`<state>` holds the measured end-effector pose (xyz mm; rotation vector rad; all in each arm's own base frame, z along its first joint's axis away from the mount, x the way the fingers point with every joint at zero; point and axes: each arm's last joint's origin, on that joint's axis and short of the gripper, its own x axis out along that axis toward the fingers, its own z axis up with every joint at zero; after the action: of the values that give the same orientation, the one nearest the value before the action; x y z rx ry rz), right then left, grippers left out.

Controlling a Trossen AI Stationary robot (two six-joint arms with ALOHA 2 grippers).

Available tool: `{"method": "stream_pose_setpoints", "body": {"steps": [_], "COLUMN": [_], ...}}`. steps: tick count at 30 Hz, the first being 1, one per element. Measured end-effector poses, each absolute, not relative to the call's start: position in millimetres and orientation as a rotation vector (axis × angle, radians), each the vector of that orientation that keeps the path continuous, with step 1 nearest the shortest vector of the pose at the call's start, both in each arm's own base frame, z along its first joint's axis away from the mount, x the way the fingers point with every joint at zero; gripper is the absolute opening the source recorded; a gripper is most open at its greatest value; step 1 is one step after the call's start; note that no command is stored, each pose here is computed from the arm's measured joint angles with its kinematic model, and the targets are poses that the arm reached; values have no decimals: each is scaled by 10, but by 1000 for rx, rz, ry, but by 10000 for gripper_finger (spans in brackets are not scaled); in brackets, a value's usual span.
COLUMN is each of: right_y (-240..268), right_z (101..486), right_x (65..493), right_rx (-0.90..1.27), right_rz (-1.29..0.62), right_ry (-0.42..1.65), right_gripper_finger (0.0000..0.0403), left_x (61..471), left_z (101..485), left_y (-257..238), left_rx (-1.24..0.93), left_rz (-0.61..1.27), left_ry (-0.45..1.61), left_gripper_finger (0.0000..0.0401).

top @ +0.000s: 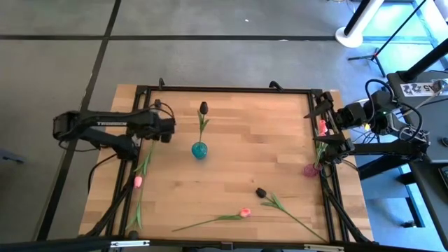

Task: Sort flowers into vase by color
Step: Put the black tulip into the blue vase

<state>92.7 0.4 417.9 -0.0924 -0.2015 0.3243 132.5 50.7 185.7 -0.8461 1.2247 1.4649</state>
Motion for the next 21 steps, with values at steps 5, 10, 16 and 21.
{"method": "stream_pose_setpoints", "body": {"steps": [5, 10, 16, 21], "right_y": [2, 2, 1, 0], "right_z": [4157, 4139, 4109, 4085], "right_x": [933, 934, 939, 944], "right_rx": [-86, -82, -73, -64], "right_rz": [324, 324, 325, 325], "right_ry": [-178, -160, -128, -103], "right_gripper_finger": [319, 319, 319, 319], "left_x": [1272, 1249, 1180, 1074], "left_z": [1597, 1459, 1309, 1195], "left_y": [701, 880, 989, 995], "left_rx": [-869, -873, -848, -824], "left_rz": [1519, 1543, 1577, 1662], "left_ry": [1073, 923, 811, 772], "left_gripper_finger": [141, 141, 141, 139]}}
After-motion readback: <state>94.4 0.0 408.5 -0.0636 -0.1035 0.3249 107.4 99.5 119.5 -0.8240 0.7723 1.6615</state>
